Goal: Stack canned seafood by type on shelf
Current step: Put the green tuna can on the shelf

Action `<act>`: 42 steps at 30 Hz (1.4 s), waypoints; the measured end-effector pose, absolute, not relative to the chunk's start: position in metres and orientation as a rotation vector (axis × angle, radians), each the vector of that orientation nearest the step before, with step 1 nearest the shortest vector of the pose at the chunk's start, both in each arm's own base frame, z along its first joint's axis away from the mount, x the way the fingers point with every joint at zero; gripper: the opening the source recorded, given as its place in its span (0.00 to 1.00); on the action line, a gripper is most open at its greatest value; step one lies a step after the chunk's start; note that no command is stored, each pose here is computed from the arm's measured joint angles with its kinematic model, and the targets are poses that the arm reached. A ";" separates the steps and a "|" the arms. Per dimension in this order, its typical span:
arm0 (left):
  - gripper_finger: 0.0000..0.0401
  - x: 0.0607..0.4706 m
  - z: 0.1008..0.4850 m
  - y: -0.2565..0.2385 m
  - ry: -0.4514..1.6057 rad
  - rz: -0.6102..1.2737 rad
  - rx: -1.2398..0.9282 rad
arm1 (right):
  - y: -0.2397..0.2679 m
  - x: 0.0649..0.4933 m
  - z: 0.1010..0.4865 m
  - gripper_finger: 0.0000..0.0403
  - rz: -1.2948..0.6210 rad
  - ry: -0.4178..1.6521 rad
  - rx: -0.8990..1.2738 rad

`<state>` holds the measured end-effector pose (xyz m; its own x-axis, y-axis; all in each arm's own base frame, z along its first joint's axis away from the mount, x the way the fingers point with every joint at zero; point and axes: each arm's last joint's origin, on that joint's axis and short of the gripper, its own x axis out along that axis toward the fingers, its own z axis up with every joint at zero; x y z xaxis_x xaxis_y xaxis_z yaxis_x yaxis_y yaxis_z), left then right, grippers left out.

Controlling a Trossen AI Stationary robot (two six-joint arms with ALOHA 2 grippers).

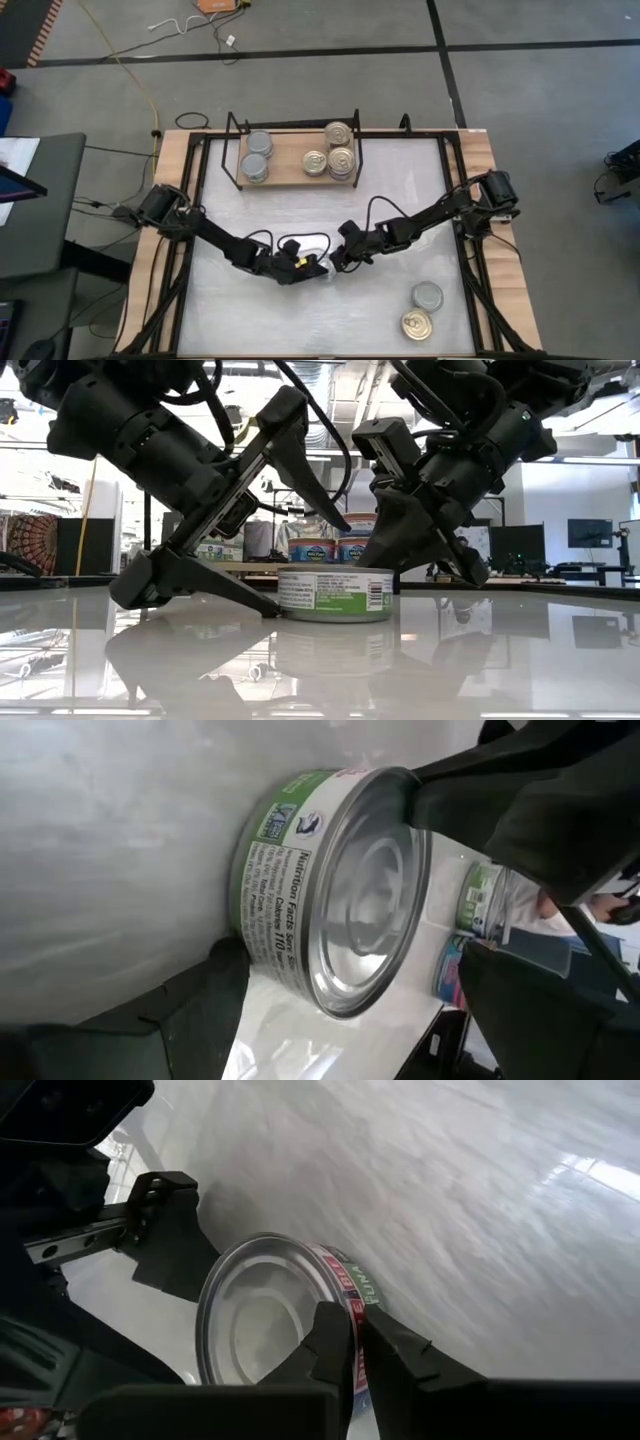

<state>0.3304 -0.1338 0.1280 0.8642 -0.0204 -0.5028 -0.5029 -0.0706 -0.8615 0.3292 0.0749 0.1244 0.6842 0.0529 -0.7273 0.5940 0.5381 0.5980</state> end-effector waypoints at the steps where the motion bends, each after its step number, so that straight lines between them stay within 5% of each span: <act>1: 0.87 0.330 0.128 -0.134 0.424 0.414 -1.606 | 0.075 0.329 0.124 0.13 -0.370 0.776 0.968; 42: 0.87 0.328 0.122 -0.133 0.541 0.515 -1.597 | 0.076 0.324 0.120 0.13 -0.402 0.825 0.966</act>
